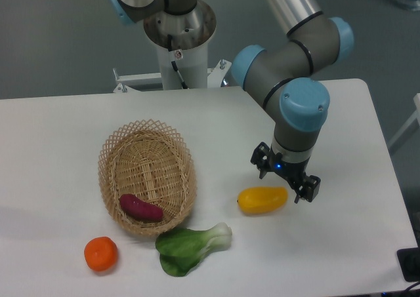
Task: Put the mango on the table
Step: 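Open the gripper to release the mango and lift away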
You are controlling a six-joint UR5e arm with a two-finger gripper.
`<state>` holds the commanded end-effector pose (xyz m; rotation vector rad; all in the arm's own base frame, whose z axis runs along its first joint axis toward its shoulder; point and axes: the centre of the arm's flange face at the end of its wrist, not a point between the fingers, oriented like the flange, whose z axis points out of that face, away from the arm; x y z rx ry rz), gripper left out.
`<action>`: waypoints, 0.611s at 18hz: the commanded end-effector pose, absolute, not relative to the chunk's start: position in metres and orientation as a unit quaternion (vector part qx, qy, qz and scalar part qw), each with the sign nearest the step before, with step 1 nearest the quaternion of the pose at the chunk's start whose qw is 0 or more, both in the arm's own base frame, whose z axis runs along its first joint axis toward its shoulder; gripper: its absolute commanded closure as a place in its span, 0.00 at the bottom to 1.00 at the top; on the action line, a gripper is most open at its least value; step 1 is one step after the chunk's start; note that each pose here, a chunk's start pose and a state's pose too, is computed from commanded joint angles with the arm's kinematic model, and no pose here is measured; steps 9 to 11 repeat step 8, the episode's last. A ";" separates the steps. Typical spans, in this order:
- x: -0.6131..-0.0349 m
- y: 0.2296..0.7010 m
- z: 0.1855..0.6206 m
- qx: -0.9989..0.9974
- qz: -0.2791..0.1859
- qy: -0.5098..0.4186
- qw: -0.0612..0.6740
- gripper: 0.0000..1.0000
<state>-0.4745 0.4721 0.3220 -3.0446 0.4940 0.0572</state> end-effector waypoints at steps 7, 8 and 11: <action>-0.476 0.469 0.322 -0.987 0.018 0.158 0.024 0.00; -0.476 0.469 0.322 -0.987 0.018 0.158 0.024 0.00; -0.476 0.469 0.322 -0.987 0.018 0.158 0.024 0.00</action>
